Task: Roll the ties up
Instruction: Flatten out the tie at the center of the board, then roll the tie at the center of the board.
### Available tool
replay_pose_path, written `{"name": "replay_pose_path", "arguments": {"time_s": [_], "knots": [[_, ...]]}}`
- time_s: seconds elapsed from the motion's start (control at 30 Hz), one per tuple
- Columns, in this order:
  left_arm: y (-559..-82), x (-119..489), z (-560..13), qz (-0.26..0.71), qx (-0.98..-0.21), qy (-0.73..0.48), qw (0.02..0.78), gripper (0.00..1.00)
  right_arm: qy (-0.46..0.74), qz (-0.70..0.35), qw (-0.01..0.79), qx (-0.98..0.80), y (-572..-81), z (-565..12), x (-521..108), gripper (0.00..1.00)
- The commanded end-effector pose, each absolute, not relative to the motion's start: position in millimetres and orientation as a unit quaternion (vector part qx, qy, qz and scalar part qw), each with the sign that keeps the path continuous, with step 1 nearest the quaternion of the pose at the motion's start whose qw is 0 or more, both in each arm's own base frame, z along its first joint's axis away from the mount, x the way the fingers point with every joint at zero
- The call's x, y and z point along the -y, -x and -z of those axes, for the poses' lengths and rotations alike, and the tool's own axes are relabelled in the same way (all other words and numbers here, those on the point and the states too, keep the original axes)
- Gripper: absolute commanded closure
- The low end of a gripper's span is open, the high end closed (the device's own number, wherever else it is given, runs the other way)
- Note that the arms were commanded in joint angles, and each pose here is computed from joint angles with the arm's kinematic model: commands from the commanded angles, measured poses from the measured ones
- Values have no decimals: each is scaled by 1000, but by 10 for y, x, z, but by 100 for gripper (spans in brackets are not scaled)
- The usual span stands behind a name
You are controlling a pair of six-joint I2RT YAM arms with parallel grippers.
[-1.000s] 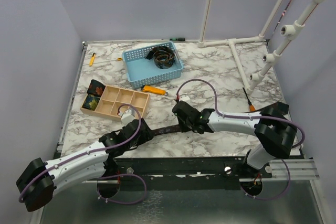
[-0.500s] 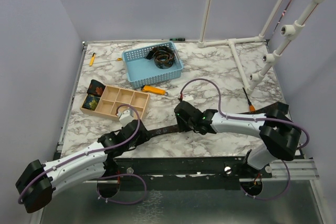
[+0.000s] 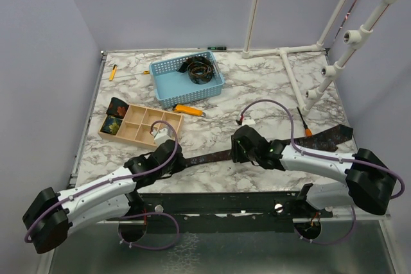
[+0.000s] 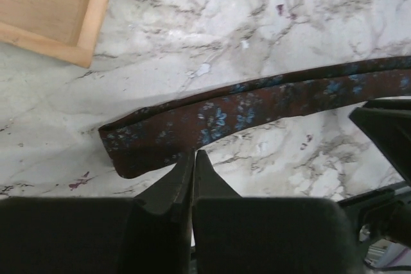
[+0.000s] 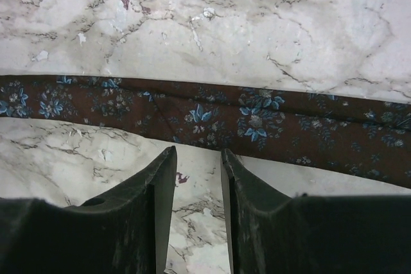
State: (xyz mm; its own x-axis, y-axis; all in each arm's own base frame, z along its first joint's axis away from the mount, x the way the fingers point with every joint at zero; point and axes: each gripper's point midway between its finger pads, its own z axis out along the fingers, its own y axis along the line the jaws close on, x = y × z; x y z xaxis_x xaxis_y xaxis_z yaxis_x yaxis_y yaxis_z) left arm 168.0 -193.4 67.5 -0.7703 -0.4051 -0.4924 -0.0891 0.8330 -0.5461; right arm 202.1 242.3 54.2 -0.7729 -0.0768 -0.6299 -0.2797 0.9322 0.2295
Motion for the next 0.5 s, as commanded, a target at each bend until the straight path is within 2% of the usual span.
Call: {"name": "replay_pose_path", "arguments": {"time_s": [0.0, 0.3, 0.47], "knots": [[-1662, 1792, -387, 215, -917, 136, 308, 100, 88, -190, 324, -923, -1997, -586, -2512, 63], [-1696, 1402, -59, 138, -920, 179, 320, 100, 45, -166, 364, -915, -2037, -684, -2242, 63], [-1712, 1373, -20, 123, -923, 173, 320, 100, -27, -102, 403, -909, -2339, -676, -1843, 62]]}}
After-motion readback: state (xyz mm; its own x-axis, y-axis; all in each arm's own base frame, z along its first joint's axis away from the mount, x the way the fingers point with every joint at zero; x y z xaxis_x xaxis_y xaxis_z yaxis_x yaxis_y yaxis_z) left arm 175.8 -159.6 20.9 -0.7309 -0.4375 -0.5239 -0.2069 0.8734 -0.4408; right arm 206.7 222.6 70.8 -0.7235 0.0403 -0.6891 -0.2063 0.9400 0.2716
